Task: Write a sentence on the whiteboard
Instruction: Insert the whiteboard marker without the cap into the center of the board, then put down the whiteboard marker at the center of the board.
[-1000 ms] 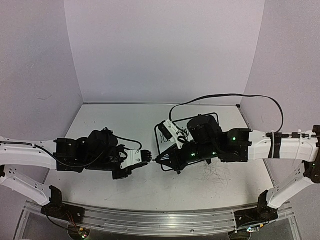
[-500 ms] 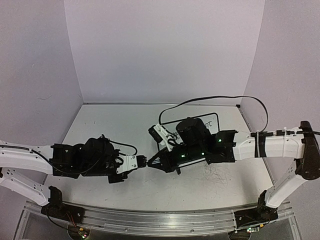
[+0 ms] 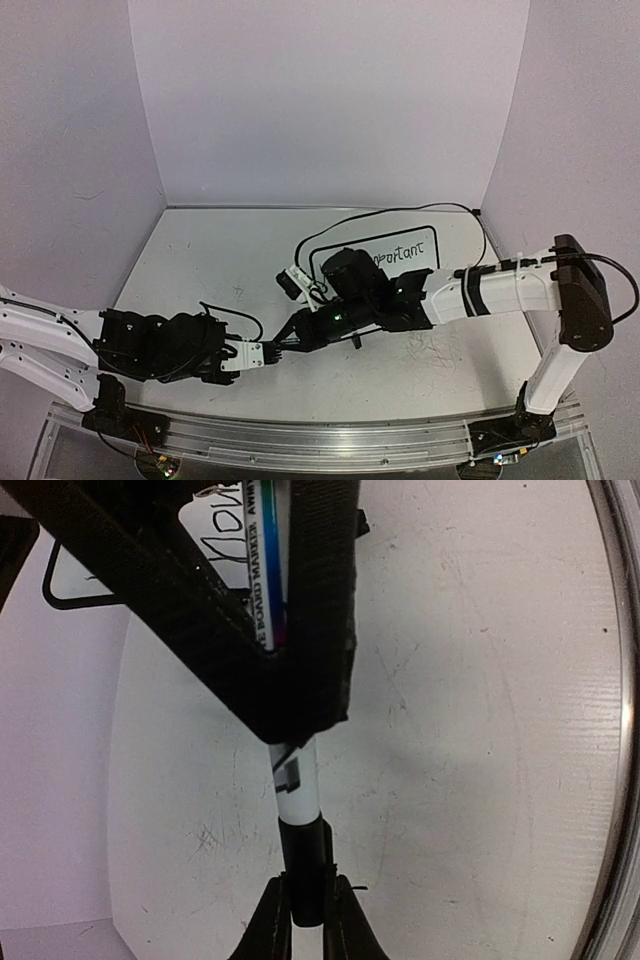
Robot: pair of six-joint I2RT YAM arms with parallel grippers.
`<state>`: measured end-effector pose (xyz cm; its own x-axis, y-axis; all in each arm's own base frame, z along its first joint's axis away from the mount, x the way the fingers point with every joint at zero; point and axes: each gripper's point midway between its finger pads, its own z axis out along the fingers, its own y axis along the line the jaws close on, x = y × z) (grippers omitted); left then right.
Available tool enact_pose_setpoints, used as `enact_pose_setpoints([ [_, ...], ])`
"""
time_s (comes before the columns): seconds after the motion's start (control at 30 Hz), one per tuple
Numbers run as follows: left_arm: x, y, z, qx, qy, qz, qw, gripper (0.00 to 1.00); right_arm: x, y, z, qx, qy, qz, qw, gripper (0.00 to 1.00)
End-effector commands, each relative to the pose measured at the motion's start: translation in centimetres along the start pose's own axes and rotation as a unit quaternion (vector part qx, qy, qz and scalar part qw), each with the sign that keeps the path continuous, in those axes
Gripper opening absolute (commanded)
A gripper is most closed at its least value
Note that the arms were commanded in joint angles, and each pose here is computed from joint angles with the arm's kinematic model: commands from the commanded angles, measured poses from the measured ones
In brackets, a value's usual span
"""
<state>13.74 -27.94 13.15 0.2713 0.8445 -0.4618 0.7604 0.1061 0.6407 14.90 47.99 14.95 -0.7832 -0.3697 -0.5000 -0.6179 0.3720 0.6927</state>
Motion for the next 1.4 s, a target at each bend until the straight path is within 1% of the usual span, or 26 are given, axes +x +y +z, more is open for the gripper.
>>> enact_pose_setpoints([
  [0.0, -11.8, 5.5, -4.9, -0.077, -0.23, -0.078, 0.967, 0.0, -1.6, 4.2, 2.1, -0.092, -0.025, 0.045, 0.994, 0.0],
  [0.13, -12.1, 5.6, -5.1, -0.076, -0.238, -0.086, 0.965, 0.0, -2.3, 4.9, 2.1, -0.124, -0.047, 0.098, 0.986, 0.0],
  [0.23, -12.4, 5.7, -5.2, -0.073, -0.239, -0.093, 0.964, 0.0, -2.9, 4.3, 1.1, -0.109, -0.08, 0.096, 0.986, 0.0],
  [0.27, -12.4, 5.8, -5.1, -0.073, -0.236, -0.098, 0.964, 0.01, -2.6, 3.4, 0.7, -0.096, -0.086, 0.096, 0.987, 0.0],
  [0.3, -12.4, 6.0, -5.1, -0.074, -0.231, -0.106, 0.964, 0.05, -2.6, 2.7, 0.1, -0.084, -0.096, 0.093, 0.988, 0.0],
  [0.37, -12.4, 6.3, -4.9, -0.072, -0.217, -0.119, 0.966, 0.21, -2.6, 1.5, -1.1, -0.059, -0.118, 0.069, 0.989, 0.0],
  [0.4, -12.7, 6.5, -5.0, -0.07, -0.215, -0.128, 0.966, 0.31, -2.1, 0.6, -1.5, -0.041, -0.125, 0.05, 0.99, 0.0],
  [0.47, -12.8, 6.7, -5.3, -0.059, -0.209, -0.138, 0.966, 0.48, -1.2, -0.9, -1.7, -0.008, -0.126, 0.007, 0.992, 0.0],
  [0.5, -12.9, 6.7, -5.5, -0.052, -0.208, -0.14, 0.967, 0.54, -0.3, -1.9, -1.8, 0.009, -0.123, -0.008, 0.992, 0.0],
  [0.53, -13.0, 6.8, -5.9, -0.048, -0.212, -0.147, 0.965, 0.65, 0.3, -2.8, -1.8, 0.024, -0.124, -0.018, 0.992, 0.0],
  [0.57, -13.2, 7.1, -6.4, -0.046, -0.217, -0.159, 0.962, 0.71, 0.6, -3.3, -1.8, 0.039, -0.125, -0.039, 0.991, 0.0],
  [0.63, -13.4, 8.1, -7.4, -0.047, -0.224, -0.186, 0.956, 0.76, 1.1, -4.2, -1.5, 0.065, -0.126, -0.07, 0.987, 0.0],
  [0.7, -13.2, 9.7, -8.3, -0.067, -0.226, -0.233, 0.944, 0.77, 1.4, -4.9, -0.6, 0.089, -0.123, -0.093, 0.984, 0.0],
  [0.77, -12.8, 11.4, -9.1, -0.093, -0.222, -0.284, 0.928, 0.77, 1.1, -5.6, 0.4, 0.103, -0.122, -0.097, 0.982, 0.0],
  [0.87, -12.1, 13.4, -9.9, -0.119, -0.222, -0.377, 0.891, 0.77, 1.1, -6.9, 2.9, 0.114, -0.108, -0.091, 0.983, 0.0],
  [0.93, -11.9, 14.2, -10.2, -0.119, -0.231, -0.434, 0.862, 0.77, 1.3, -7.7, 4.3, 0.117, -0.097, -0.088, 0.984, 0.02],
  [1.07, -10.9, 15.7, -10.6, -0.14, -0.232, -0.497, 0.824, 0.82, 1.7, -8.8, 5.0, 0.129, -0.095, -0.069, 0.985, 0.16],
  [1.17, -9.9, 16.7, -10.6, -0.152, -0.232, -0.527, 0.803, 0.84, 2.2, -9.7, 4.6, 0.145, -0.096, -0.05, 0.983, 0.34],
  [1.27, -8.9, 17.8, -10.6, -0.163, -0.231, -0.553, 0.784, 0.86, 2.1, -10.2, 2.7, 0.175, -0.111, -0.043, 0.977, 0.54],
  [1.33, -8.2, 18.6, -10.3, -0.164, -0.231, -0.565, 0.775, 0.88, 2.1, -10.5, 0.8, 0.204, -0.118, -0.042, 0.971, 0.62],
  [1.37, -8.0, 19.0, -10.0, -0.163, -0.231, -0.571, 0.771, 0.88, 1.2, -10.1, -0.7, 0.219, -0.135, -0.045, 0.965, 0.65],
])
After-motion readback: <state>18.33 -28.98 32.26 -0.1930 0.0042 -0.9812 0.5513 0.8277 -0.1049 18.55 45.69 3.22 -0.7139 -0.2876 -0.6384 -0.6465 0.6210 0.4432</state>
